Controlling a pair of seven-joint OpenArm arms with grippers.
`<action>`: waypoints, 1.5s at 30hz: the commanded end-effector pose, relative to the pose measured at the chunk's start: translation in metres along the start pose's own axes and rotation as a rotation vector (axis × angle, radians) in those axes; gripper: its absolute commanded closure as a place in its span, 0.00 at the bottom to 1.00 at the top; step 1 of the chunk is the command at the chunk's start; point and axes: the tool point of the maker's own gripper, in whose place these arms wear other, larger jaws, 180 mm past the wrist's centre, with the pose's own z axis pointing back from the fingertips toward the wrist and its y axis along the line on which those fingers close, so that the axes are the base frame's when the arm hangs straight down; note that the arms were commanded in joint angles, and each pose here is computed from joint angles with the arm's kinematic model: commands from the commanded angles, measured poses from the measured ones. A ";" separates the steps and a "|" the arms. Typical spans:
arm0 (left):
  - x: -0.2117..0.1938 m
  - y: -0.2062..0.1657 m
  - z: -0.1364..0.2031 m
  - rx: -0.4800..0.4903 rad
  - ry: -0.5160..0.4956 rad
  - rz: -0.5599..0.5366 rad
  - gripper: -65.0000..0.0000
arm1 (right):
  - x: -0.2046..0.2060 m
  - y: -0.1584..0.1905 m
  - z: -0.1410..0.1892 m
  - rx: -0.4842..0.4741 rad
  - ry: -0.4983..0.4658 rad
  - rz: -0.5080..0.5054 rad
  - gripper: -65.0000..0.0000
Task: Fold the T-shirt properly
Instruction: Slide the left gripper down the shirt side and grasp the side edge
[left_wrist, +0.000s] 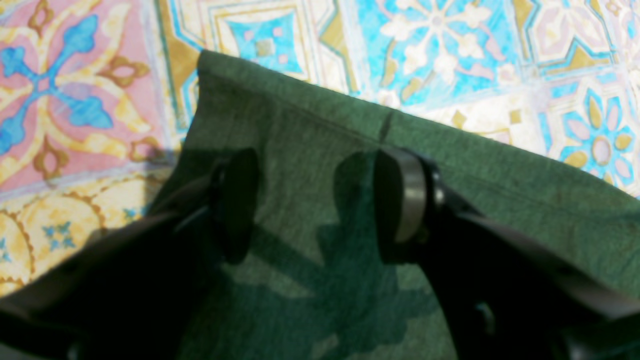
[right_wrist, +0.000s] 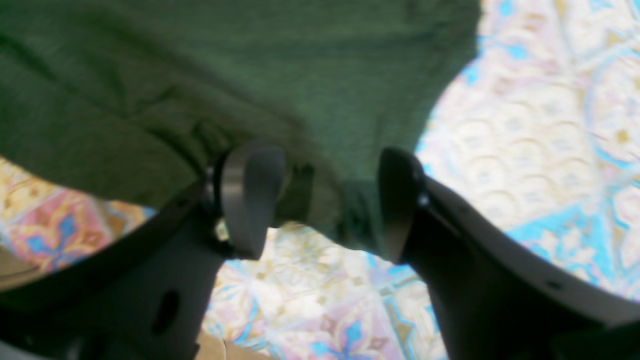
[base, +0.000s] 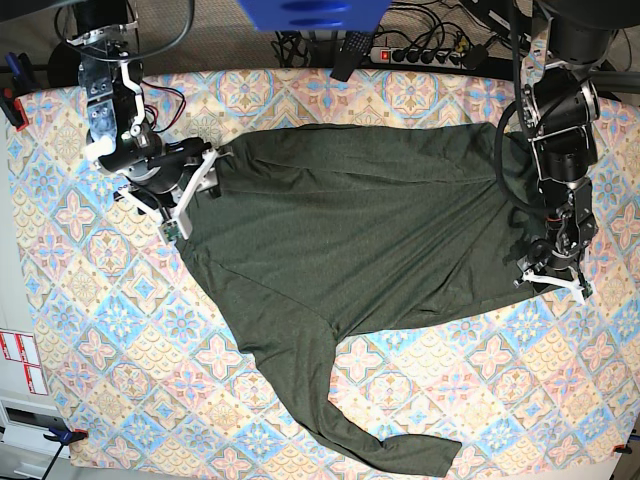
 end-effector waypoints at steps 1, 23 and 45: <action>0.020 -0.001 0.001 -0.006 -0.037 0.006 0.43 | 0.012 -0.004 0.004 -0.010 -0.040 0.009 0.50; -0.010 0.011 0.003 0.012 -0.016 -0.012 0.44 | 0.015 -0.002 0.004 -0.005 -0.046 0.013 0.50; -0.037 -0.077 0.008 -0.263 0.040 -0.145 1.00 | 0.017 0.004 0.001 0.009 -0.056 -0.015 0.50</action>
